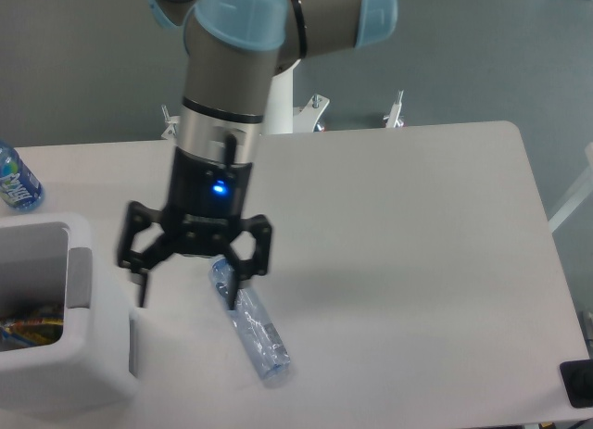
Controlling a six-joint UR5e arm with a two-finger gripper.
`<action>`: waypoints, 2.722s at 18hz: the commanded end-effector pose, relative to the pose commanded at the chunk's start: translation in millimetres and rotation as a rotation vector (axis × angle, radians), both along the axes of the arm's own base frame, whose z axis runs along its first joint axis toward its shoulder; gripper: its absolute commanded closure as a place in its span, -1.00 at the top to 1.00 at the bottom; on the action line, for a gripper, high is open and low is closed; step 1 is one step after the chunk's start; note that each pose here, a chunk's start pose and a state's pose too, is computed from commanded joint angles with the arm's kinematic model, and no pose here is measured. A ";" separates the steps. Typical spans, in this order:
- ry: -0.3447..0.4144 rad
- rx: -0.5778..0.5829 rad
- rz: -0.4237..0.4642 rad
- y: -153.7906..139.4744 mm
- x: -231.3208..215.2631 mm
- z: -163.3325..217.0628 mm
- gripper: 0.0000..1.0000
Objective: Place the trash in the trash can
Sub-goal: 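Move the gripper back over the clear water bottle, then lower the gripper around the bottle's middle and close on it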
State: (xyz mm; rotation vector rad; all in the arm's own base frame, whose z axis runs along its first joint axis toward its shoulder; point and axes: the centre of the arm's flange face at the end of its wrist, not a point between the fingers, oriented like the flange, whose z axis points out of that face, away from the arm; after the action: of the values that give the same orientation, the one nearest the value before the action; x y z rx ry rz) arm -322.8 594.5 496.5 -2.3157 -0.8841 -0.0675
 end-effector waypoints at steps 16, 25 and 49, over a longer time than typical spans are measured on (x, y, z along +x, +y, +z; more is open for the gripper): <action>-0.046 -0.388 0.053 18.3 -53.6 -218.6 1.00; -0.084 -0.427 0.033 28.6 -39.2 -257.9 1.00; -0.107 -0.485 0.021 41.5 -31.2 -313.5 1.00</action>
State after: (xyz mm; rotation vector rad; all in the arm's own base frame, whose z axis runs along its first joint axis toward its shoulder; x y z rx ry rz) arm -354.0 636.0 183.0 -2.7702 -1.0717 0.0380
